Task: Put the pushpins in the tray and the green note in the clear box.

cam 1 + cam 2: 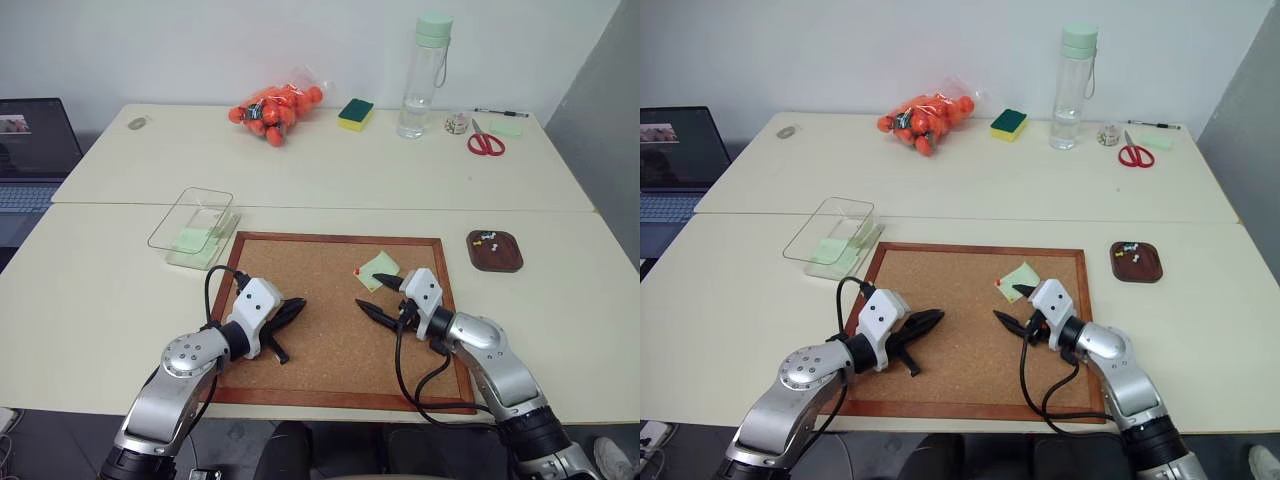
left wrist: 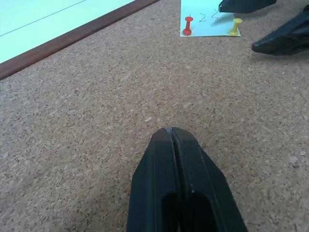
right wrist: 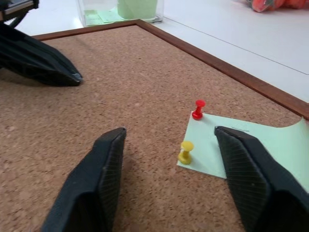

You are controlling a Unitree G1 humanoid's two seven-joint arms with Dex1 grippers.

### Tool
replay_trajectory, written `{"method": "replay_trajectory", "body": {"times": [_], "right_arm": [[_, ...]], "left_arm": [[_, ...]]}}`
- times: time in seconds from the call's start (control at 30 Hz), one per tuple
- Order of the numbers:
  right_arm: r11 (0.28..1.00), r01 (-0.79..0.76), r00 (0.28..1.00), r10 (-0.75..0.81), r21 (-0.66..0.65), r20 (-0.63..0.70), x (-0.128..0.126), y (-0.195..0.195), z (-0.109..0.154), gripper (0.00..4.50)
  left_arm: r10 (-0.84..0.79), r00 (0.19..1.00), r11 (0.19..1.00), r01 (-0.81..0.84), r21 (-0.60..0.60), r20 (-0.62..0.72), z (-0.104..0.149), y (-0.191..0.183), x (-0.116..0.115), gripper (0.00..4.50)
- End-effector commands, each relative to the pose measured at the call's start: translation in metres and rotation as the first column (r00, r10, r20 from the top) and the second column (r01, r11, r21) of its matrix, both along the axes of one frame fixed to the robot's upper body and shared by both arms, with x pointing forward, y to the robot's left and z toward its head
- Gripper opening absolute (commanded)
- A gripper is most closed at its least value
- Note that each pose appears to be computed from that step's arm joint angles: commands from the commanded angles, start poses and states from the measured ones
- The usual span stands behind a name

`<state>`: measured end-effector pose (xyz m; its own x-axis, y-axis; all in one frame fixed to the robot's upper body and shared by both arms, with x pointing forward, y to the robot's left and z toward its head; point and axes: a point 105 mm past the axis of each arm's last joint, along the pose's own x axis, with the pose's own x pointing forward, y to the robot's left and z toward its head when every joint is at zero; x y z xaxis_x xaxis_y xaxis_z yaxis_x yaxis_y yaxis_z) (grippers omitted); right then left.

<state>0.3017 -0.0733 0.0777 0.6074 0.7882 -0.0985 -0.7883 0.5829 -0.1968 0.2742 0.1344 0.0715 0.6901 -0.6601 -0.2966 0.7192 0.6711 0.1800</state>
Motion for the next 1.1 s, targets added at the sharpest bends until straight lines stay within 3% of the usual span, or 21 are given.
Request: {"method": "replay_trajectory", "body": {"times": [0.03, 0.4, 0.7, 1.1], "right_arm": [[1.0, 0.014, 1.0, -0.014, 0.012, 0.014, 0.004, -0.004, 0.004, 2.02], [1.0, -0.008, 1.0, 0.009, -0.02, 0.029, 0.004, -0.005, 0.003, 0.04], [0.999, -0.049, 0.99, 0.047, 0.008, 0.134, -0.001, 0.0, 0.029, 0.04], [0.994, -0.034, 0.992, 0.021, 0.102, 0.124, -0.003, -0.001, 0.045, 0.04]], "left_arm": [[-0.008, 0.999, 1.0, 0.008, 0.015, -0.051, -0.012, -0.001, -0.005, 0.0], [-0.006, 0.999, 1.0, 0.007, 0.016, -0.05, -0.012, -0.001, -0.006, 0.0], [-0.004, 0.999, 1.0, 0.006, 0.023, -0.053, -0.013, 0.0, -0.007, 0.0], [-0.01, 0.998, 0.999, 0.012, 0.037, -0.055, -0.015, 0.002, -0.006, 0.0]]}}
